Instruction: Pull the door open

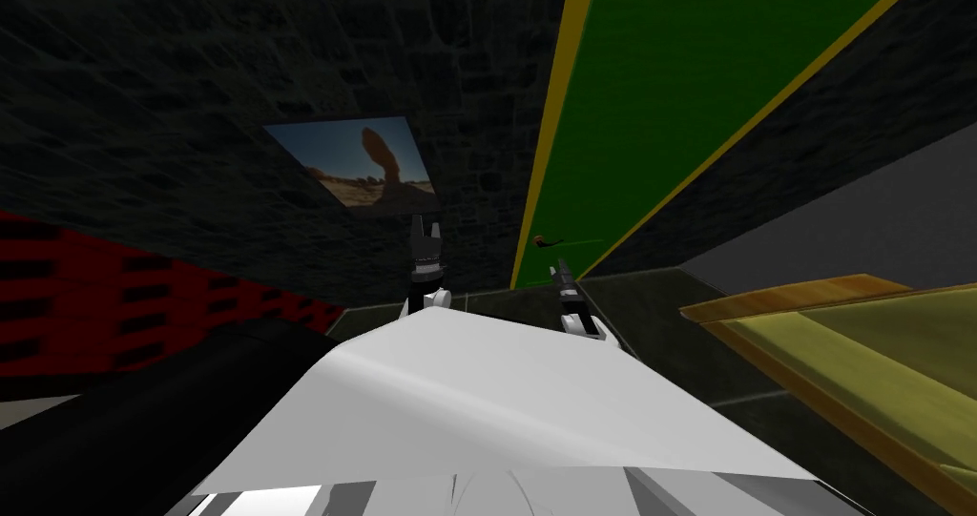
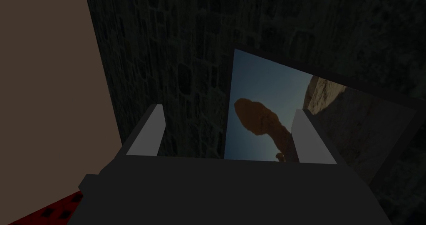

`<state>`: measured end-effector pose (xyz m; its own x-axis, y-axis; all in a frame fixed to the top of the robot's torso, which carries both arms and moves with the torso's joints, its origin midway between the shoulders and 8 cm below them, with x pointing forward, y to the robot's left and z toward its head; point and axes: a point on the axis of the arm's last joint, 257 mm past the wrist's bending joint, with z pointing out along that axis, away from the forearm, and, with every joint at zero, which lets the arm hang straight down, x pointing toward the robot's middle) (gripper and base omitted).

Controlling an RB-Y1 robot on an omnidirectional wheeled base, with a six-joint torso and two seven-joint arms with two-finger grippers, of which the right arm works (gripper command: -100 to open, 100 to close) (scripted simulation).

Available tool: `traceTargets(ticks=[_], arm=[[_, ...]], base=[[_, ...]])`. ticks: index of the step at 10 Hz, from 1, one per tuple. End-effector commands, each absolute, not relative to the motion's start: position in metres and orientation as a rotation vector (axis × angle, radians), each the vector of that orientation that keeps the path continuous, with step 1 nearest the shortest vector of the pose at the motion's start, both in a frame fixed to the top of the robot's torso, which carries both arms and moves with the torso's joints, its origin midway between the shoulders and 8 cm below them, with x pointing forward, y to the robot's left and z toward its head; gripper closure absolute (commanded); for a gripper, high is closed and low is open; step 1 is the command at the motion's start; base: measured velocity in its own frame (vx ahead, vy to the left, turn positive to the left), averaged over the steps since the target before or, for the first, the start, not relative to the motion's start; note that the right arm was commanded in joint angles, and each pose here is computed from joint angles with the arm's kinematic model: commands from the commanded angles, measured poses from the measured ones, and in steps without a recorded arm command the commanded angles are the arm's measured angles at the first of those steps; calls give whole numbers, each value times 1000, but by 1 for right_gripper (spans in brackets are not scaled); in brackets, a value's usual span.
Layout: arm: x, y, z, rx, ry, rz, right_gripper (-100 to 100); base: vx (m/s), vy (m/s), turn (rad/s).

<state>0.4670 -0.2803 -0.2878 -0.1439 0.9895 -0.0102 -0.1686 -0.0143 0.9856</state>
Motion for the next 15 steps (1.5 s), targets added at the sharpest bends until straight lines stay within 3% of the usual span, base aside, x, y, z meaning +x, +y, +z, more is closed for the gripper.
traceTargets(ticks=[1,11,15], arm=[[468,-287,-301,1022,1212,1368,-100],[468,-343,-355,1064,1345,1230,-100],[455,-381,-355,1098,1299,1195,-100]], base=[[21,-52,148],[38,-71,125],[114,45,153]])
